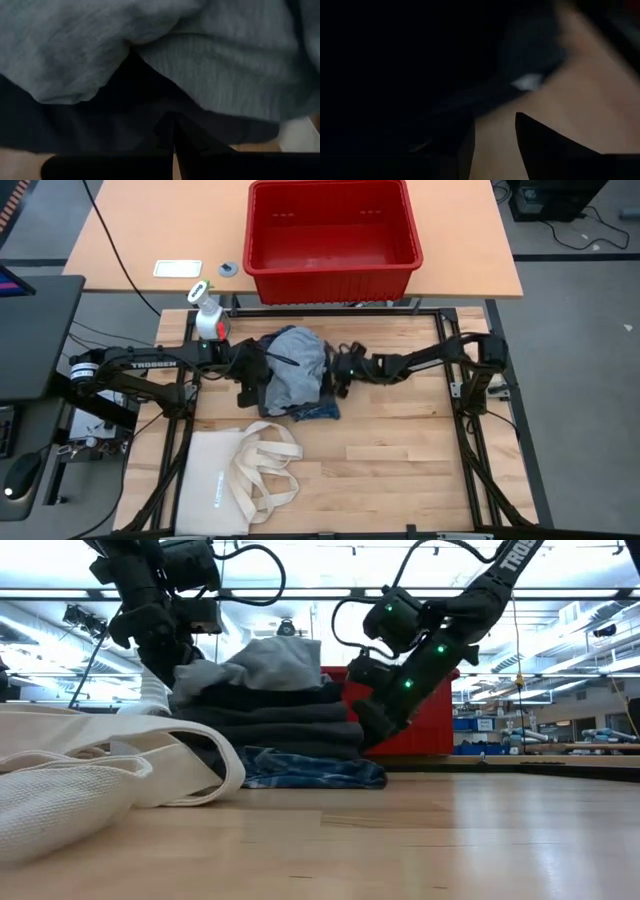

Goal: Fold Laundry from Bin
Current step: Fold the gray shirt

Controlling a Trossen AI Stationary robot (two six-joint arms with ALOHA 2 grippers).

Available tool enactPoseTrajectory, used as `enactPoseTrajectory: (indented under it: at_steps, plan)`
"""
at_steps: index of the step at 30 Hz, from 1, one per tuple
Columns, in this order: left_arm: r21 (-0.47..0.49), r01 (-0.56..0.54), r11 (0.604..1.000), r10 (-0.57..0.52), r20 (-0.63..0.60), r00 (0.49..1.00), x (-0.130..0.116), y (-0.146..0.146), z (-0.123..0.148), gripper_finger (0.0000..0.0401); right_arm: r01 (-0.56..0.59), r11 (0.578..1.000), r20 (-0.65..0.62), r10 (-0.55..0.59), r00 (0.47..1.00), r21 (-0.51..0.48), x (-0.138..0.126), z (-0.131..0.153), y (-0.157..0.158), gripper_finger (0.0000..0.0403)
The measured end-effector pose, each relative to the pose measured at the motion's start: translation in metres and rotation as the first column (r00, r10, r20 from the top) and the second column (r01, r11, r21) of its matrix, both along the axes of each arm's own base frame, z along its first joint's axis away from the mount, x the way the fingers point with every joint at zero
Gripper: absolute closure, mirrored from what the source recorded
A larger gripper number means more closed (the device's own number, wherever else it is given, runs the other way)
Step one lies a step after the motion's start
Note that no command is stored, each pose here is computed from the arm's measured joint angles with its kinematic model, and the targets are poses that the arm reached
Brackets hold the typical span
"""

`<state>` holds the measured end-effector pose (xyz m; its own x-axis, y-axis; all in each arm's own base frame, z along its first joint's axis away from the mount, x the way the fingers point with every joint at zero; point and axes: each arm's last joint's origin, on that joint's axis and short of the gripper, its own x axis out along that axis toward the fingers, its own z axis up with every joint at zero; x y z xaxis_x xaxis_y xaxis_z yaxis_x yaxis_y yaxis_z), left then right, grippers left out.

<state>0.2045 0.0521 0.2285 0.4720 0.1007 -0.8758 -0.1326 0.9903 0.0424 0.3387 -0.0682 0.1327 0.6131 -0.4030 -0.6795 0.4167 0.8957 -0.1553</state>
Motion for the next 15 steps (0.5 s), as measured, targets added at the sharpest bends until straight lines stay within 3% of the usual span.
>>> enactPoseTrajectory:
  at_steps: [3, 8, 10, 12, 15]
  plan:
    - [0.0, 0.0, 1.0, 0.0, 0.0, 1.0, 0.0, 0.0, 0.0, 0.039, 0.114, 0.993, 0.024, -0.114, 0.993, -0.04, -0.005, 0.008, -0.019, 0.0252]
    - [0.011, 0.024, 1.0, -0.024, 0.002, 1.0, 0.0, -0.002, 0.001, 0.039, 0.122, 0.991, 0.034, -0.121, 0.992, -0.055, -0.015, 0.027, -0.028, 0.0252]
    - [0.022, 0.047, 0.999, -0.048, 0.014, 0.999, 0.0, -0.004, 0.003, 0.039, 0.061, 0.996, 0.034, -0.059, 0.998, -0.068, -0.018, 0.04, -0.023, 0.0252]
    - [0.034, 0.076, 0.997, -0.077, 0.023, 0.997, 0.001, -0.007, 0.003, 0.039, -0.079, 0.996, 0.068, 0.082, 0.994, -0.045, -0.019, 0.054, -0.012, 0.0252]
    - [0.06, 0.114, 0.992, -0.117, 0.051, 0.992, 0.004, -0.008, 0.005, 0.039, -0.267, 0.964, 0.155, 0.264, 0.952, -0.005, -0.017, 0.069, 0.004, 0.0252]
